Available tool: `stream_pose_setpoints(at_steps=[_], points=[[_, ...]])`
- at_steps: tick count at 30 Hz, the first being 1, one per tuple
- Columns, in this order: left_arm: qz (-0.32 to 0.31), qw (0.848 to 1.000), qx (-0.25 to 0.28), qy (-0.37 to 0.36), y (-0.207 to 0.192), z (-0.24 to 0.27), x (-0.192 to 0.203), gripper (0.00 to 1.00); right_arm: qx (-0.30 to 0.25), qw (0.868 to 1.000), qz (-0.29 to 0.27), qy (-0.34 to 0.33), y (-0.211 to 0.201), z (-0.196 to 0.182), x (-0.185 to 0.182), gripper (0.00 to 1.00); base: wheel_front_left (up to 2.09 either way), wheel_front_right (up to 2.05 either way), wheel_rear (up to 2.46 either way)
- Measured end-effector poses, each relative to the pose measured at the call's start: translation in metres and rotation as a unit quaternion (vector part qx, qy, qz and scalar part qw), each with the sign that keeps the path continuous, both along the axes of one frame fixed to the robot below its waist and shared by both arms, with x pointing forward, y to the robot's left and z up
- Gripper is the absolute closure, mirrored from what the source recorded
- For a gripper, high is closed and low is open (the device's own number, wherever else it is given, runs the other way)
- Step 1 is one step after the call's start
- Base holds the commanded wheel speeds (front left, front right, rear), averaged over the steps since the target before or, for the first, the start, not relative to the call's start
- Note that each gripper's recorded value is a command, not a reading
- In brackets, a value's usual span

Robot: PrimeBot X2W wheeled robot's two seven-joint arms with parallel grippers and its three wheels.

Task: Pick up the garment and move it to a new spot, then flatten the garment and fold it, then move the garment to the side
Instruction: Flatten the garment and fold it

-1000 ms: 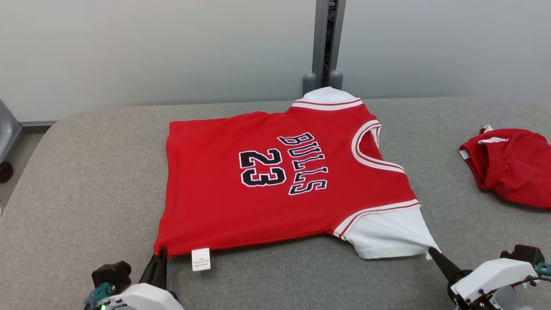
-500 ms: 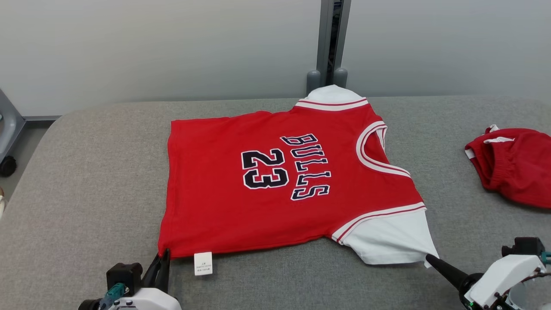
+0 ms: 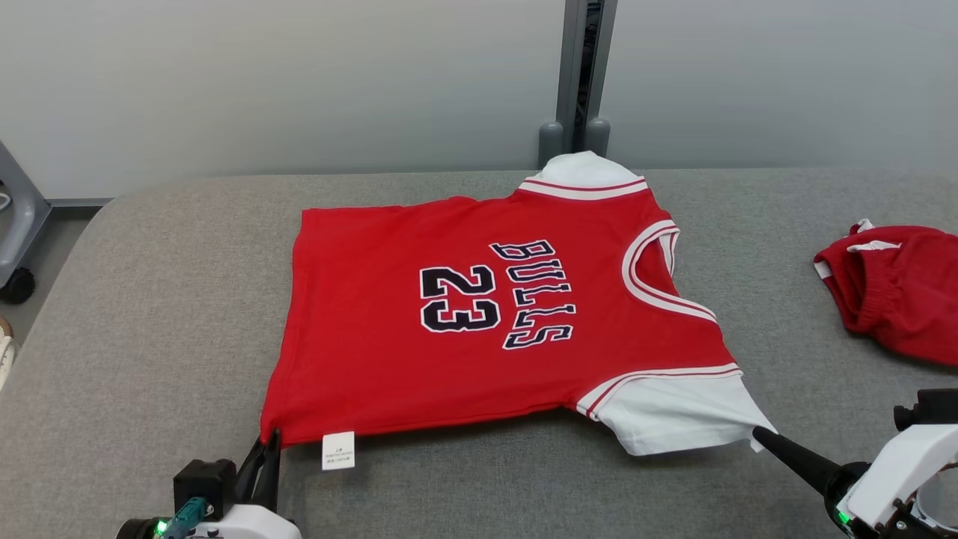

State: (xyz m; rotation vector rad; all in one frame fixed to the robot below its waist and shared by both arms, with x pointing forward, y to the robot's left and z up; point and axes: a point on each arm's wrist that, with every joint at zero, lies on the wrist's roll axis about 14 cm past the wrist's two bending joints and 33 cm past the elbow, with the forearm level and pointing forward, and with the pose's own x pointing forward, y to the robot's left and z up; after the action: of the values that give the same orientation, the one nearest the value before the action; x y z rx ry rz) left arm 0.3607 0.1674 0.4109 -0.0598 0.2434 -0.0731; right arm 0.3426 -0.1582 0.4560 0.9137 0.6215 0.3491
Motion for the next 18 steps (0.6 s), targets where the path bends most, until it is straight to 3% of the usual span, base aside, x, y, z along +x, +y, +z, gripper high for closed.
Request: stream_pose_setpoints(at_steps=[7,10,18], points=[[0.01,1.0,-0.004,0.002,0.007,-0.002,-0.012,1.0,0.01,1.0,0.016,0.011,0.002,0.0,-0.015,1.0,0.0,0.0,0.0],[-0.013,1.0,0.028,-0.001,0.006,-0.002,-0.016,1.0,0.013,1.0,0.022,0.013,0.002,0.003,-0.02,1.0,0.0,0.0,0.0],[-0.02,0.999,0.03,0.001,0.0,-0.004,-0.025,1.0,0.026,0.998,0.057,0.022,0.011,0.01,-0.04,1.0,0.0,0.0,0.0]])
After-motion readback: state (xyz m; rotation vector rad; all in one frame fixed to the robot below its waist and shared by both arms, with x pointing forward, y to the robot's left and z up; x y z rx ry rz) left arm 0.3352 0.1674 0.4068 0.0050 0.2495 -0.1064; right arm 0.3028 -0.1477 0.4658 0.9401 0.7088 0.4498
